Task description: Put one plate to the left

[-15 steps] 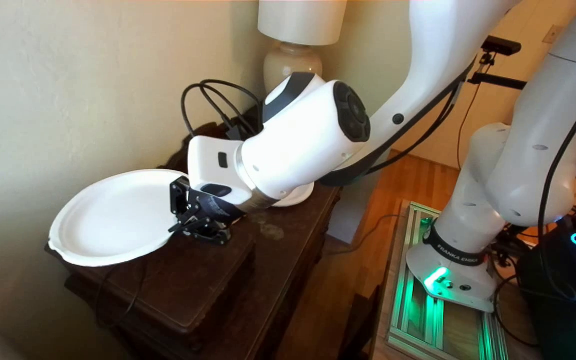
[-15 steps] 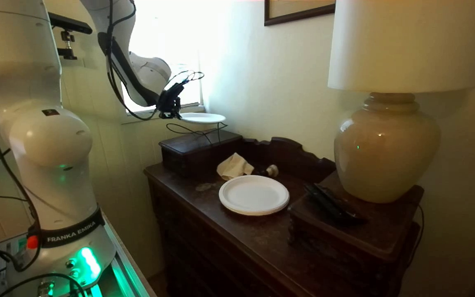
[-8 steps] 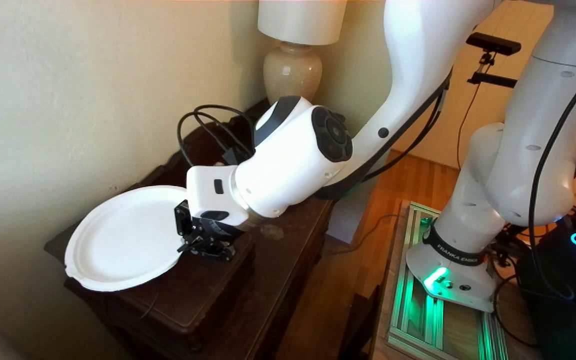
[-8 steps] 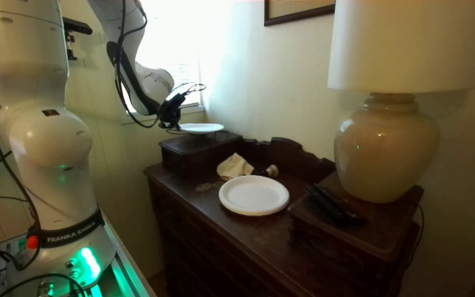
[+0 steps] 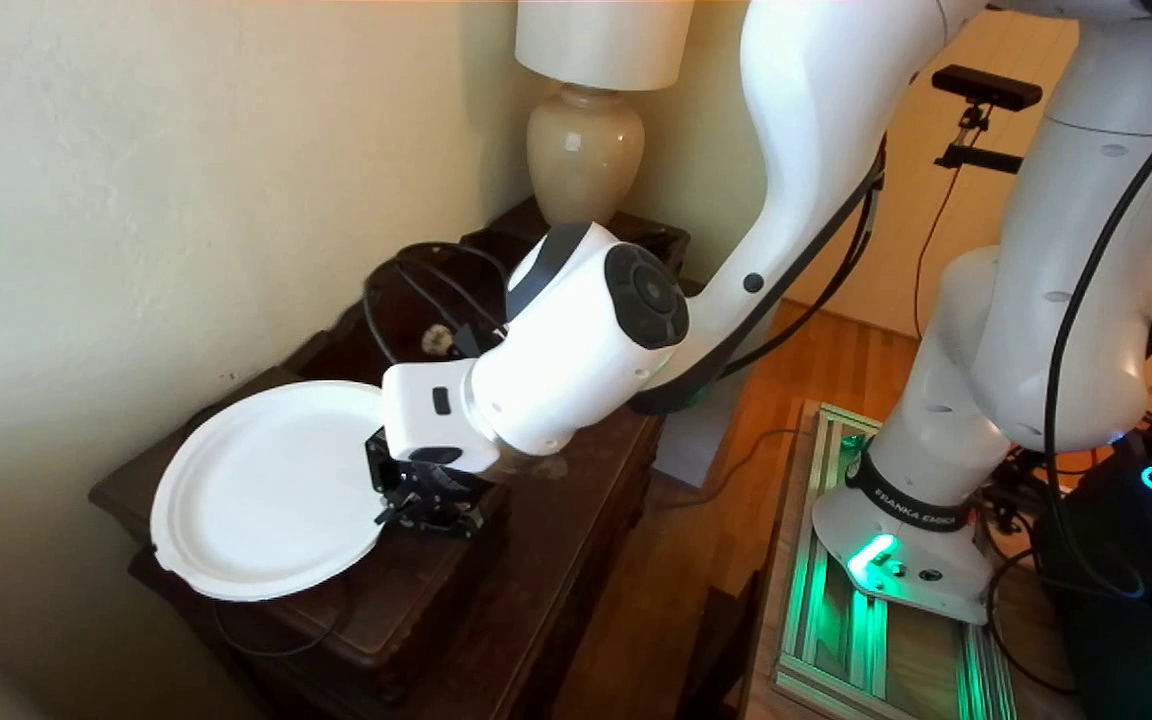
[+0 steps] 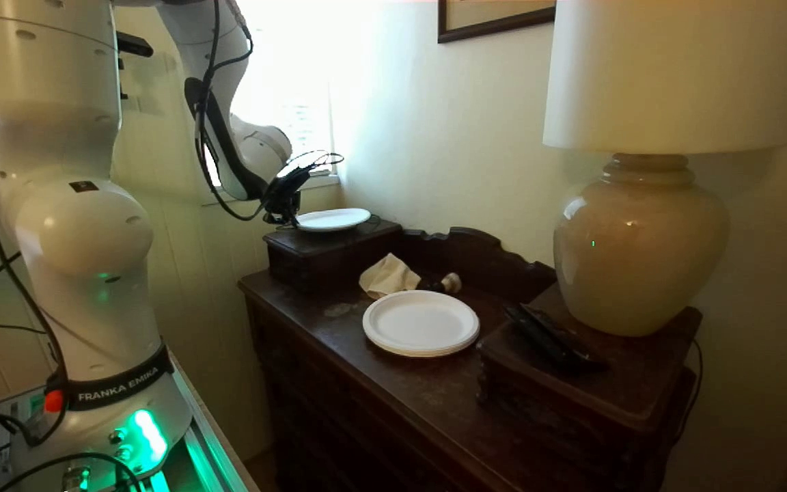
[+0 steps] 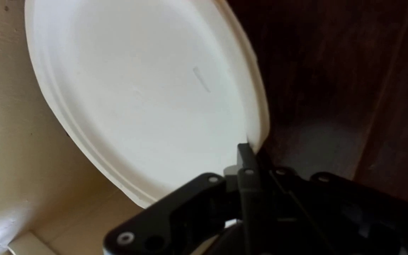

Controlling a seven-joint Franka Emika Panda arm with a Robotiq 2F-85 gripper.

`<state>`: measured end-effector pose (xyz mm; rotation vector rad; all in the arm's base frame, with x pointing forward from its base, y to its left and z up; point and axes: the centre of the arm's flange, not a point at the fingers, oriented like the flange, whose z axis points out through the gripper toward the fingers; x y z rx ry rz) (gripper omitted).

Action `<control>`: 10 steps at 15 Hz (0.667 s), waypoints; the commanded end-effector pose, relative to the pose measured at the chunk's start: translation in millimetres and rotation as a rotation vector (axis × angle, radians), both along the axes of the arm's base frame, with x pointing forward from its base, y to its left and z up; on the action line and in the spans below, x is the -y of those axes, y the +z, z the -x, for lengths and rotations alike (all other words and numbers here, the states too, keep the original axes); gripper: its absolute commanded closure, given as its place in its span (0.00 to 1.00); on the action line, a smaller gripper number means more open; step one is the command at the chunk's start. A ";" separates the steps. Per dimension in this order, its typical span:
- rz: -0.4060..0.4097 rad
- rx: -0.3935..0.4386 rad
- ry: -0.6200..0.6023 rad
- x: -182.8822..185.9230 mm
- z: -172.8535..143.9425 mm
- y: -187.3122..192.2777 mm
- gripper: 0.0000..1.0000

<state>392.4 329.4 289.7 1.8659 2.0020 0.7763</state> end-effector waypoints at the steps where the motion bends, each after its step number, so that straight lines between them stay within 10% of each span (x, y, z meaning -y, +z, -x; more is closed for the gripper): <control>1: -0.012 -0.005 -0.031 6.0 0.5 -5.6 0.71; 10: -0.111 0.047 -0.110 -2.9 -3.1 63.5 0.10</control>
